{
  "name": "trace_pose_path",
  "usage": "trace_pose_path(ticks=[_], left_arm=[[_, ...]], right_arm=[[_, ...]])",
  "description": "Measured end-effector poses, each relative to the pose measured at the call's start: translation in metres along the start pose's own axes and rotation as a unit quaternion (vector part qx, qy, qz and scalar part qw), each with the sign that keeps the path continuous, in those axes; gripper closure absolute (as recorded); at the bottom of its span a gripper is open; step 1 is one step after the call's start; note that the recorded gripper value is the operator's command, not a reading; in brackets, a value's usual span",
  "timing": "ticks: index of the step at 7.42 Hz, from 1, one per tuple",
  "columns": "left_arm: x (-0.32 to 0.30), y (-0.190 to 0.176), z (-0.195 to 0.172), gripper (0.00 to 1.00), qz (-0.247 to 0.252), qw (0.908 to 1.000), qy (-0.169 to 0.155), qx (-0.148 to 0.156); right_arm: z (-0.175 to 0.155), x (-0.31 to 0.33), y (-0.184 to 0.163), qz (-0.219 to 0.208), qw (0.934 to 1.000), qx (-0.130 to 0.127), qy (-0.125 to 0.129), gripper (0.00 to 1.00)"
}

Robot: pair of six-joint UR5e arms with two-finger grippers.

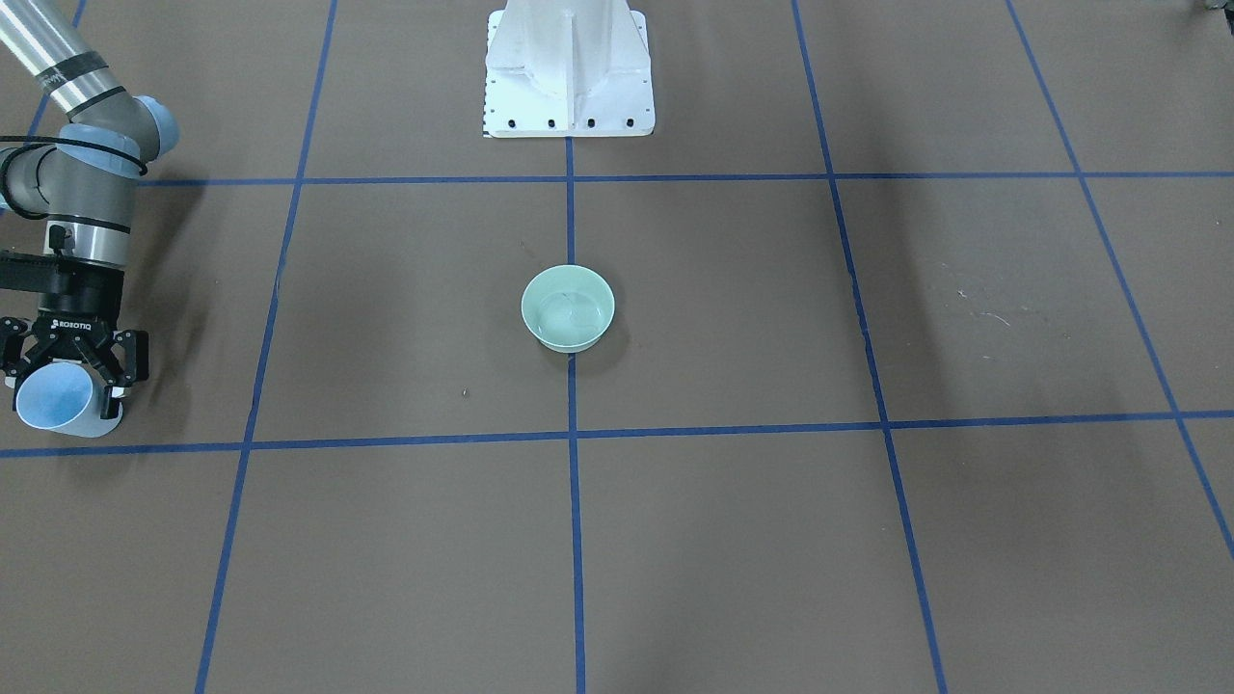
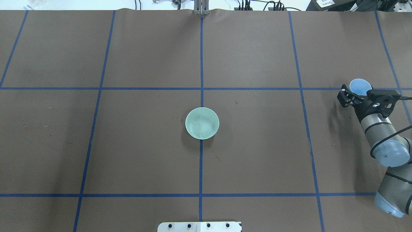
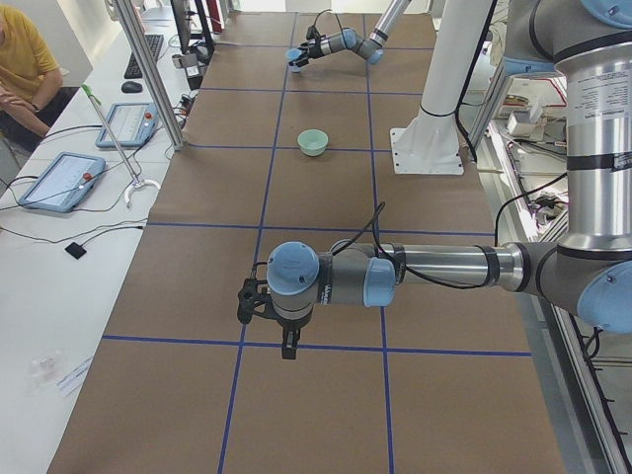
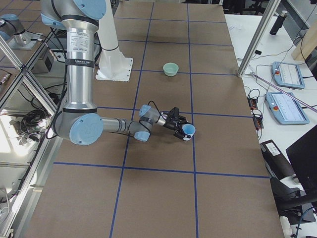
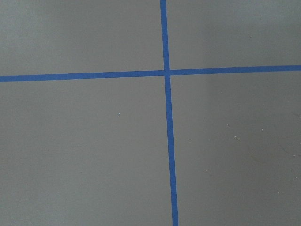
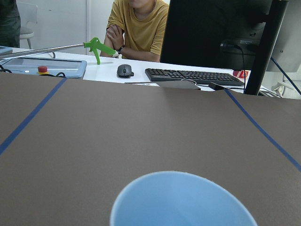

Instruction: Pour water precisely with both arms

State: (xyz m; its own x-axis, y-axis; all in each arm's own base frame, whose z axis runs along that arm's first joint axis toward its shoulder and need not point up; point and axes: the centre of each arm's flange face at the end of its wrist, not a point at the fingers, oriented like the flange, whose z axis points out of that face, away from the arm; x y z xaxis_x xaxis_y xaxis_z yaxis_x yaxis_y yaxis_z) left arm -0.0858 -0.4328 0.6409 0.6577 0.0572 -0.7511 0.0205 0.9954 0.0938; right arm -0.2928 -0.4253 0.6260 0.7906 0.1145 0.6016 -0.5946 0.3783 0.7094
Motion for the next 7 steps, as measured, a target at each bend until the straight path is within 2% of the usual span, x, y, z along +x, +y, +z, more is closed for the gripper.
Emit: trace_pose_path(ticks=[2, 5, 7], left_arm=[[0.000, -0.001, 0.000, 0.00, 0.000, 1.0000, 0.000, 0.000], [0.001, -0.002, -0.001, 0.00, 0.001, 1.0000, 0.000, 0.001], [0.001, -0.001, -0.001, 0.00, 0.001, 1.0000, 0.000, 0.001]], right_arm=[[-0.005, 0.001, -0.012, 0.003, 0.9996, 0.027, 0.003, 0.00], [-0.013, -0.003, -0.027, 0.005, 0.9982, 0.057, -0.016, 0.00], [-0.019, -0.025, -0.045, 0.016, 0.9975, 0.049, -0.049, 0.00]])
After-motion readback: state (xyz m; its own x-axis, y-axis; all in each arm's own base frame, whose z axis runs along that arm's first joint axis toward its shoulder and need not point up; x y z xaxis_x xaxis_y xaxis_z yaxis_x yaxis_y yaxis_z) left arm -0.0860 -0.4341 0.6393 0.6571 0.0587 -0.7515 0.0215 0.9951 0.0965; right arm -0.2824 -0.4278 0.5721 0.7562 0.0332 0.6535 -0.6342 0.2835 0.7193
